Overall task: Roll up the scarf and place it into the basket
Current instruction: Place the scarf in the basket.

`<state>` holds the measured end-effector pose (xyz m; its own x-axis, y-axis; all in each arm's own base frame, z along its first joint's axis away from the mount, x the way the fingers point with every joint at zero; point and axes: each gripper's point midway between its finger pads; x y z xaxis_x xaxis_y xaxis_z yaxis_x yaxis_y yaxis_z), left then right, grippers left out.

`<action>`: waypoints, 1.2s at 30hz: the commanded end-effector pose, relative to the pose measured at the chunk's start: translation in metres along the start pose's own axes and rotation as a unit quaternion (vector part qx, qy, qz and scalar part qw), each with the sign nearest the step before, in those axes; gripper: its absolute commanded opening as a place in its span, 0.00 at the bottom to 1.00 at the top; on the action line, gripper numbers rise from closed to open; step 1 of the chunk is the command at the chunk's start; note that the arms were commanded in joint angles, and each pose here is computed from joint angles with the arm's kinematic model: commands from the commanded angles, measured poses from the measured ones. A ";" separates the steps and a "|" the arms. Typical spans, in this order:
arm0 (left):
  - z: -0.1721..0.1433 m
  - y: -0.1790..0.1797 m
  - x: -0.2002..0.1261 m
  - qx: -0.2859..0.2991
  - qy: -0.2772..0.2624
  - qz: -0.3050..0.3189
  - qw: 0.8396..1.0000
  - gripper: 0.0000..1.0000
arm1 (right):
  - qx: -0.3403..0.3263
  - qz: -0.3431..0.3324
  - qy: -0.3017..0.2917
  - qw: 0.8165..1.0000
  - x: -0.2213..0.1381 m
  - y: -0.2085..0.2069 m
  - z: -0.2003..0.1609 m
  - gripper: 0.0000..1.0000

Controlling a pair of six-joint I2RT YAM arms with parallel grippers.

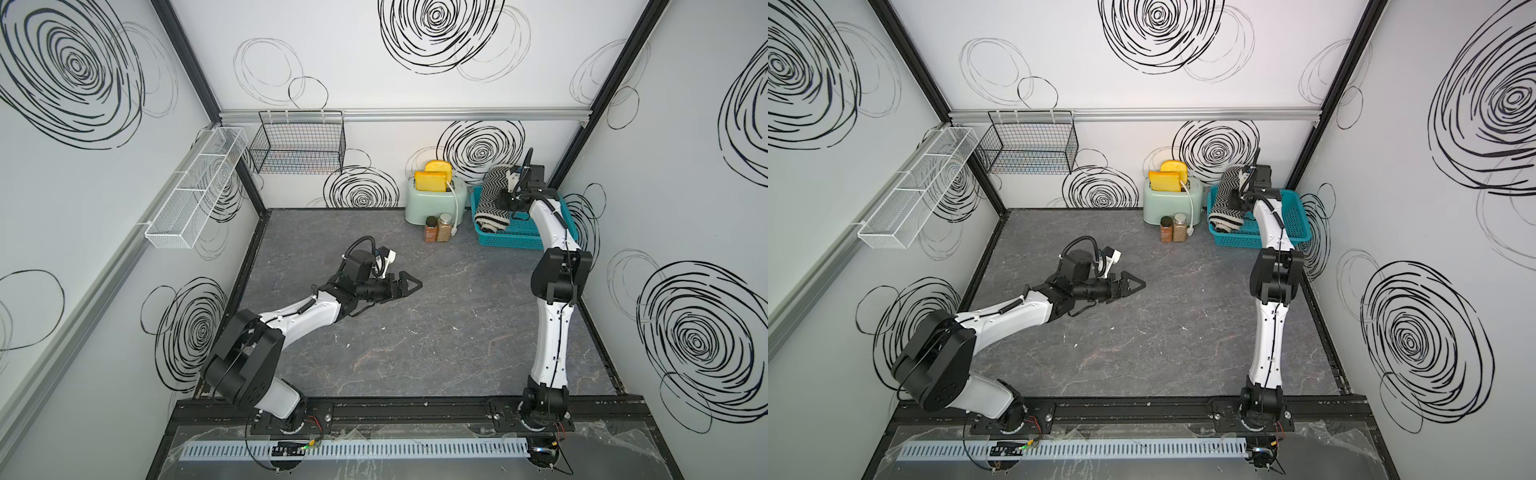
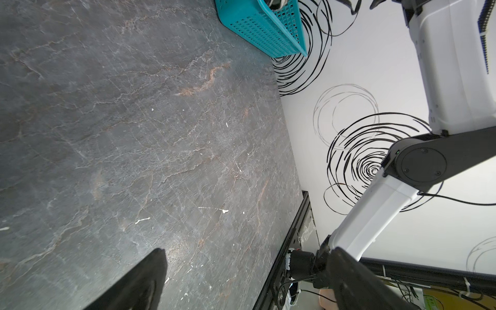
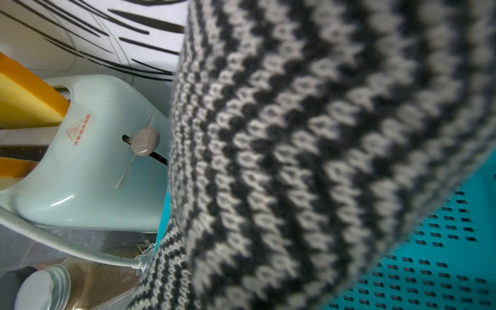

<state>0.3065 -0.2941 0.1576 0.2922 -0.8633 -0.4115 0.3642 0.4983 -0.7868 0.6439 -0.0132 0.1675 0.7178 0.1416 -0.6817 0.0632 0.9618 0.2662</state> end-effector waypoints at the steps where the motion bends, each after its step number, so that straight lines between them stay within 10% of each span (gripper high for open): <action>1: 0.009 -0.004 -0.006 0.006 -0.020 -0.017 1.000 0.98 | -0.035 -0.047 0.012 0.998 -0.005 -0.005 -0.005 0.00; 10: 0.005 0.002 -0.004 0.001 -0.018 -0.021 1.000 0.98 | -0.064 -0.128 0.035 0.989 -0.007 -0.027 -0.020 0.00; 36: -0.006 0.018 0.001 -0.021 -0.022 -0.020 0.999 0.98 | -0.093 -0.076 0.146 0.982 0.056 0.006 -0.108 0.00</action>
<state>0.3038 -0.2853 0.1355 0.3046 -0.8668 -0.3948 0.3216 0.4837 -0.8140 0.6262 0.0093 0.0960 0.5800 -0.0351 -0.8139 0.0429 0.9990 -0.0126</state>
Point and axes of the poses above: each gripper's point midway between its finger pads, its own x axis out along the fingers, its own y axis along the line the jaws close on, z = x × y, and after that the axes turned 7 degrees about x, right-handed
